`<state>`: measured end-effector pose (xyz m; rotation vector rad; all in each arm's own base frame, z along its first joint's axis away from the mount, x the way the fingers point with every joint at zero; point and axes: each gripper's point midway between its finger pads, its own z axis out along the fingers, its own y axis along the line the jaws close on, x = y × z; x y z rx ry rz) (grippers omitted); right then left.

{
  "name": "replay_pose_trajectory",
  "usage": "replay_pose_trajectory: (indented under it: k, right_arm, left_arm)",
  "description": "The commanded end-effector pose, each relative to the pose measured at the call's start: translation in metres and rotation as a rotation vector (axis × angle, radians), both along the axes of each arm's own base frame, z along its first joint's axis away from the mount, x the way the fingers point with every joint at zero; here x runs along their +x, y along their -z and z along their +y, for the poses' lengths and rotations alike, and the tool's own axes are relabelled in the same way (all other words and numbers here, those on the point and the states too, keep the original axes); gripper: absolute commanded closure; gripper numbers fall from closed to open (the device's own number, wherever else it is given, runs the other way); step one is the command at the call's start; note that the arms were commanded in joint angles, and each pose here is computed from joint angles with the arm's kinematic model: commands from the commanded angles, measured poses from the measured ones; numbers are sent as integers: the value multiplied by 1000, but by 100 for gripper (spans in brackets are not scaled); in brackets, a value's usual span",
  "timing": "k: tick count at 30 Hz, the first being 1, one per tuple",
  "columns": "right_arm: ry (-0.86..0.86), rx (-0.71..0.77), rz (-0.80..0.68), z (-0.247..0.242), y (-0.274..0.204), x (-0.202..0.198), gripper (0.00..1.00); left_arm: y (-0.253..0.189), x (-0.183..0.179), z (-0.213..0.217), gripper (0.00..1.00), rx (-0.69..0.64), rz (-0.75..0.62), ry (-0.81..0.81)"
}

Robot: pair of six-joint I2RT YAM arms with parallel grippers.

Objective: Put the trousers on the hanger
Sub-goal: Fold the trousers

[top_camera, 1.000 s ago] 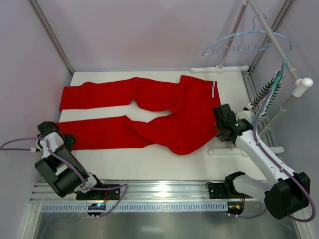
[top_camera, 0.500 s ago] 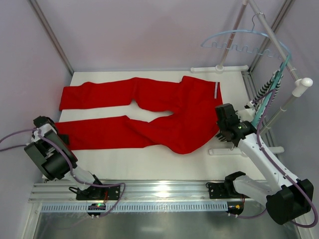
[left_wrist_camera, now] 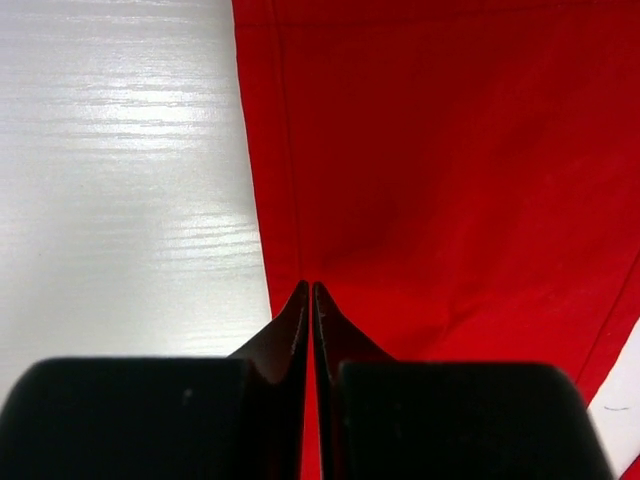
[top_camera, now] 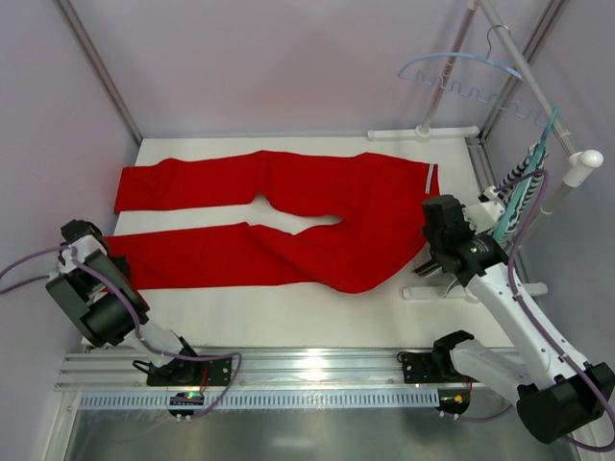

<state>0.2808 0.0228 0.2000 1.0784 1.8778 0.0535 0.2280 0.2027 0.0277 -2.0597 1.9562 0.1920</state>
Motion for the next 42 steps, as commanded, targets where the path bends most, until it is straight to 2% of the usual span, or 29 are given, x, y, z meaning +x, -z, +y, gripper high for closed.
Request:
replay_pose_trajectory:
  k: [1,4,5,6,9,14,17,20,24,27,28,30,32,36,42]
  right_arm:
    - [33,-29,-82,-9,-31,3,96]
    - [16,-6,-80,-3,-29,5,96]
    - [10,3,-72,-1,-25,5,96]
    - [2,8,-74,2,-24,6,96]
    - [-11,17,-84,5,-21,9,96]
    - [-29,2,-80,6,-20,11,96]
    - [-37,6,-85,8,-21,12,97]
    - [-40,14,-87,9,-17,13,96]
    - [-39,31,-95,11,-15,14,96]
    - [-41,23,-97,11,-22,15,96]
    - [-38,20,-100,10,-24,15,96]
    - [-36,18,-113,9,-28,15,96]
    - [-37,15,-120,8,-30,15,96]
    - [-44,-2,-116,6,-39,12,96]
    - [-53,-28,-138,1,-60,7,96]
  left_arm:
    - [-34,11,21,94,129,-71,40]
    - [-34,3,24,69,153,-44,17]
    - [-35,4,28,55,170,-57,9]
    - [-37,5,27,51,182,-87,8]
    - [-36,13,31,46,220,-147,0]
    - [7,-6,17,46,109,-20,-42]
    - [18,-8,18,47,92,12,-41]
    - [18,1,23,50,112,-20,-21]
    - [31,2,17,55,63,3,-44]
    - [37,-5,18,68,66,62,-24]
    - [41,-7,16,86,56,78,-20]
    - [44,-12,14,100,48,103,-18]
    - [39,-10,15,100,42,107,-30]
    - [2,4,28,100,80,76,-30]
    - [-77,35,36,100,179,-156,-38]
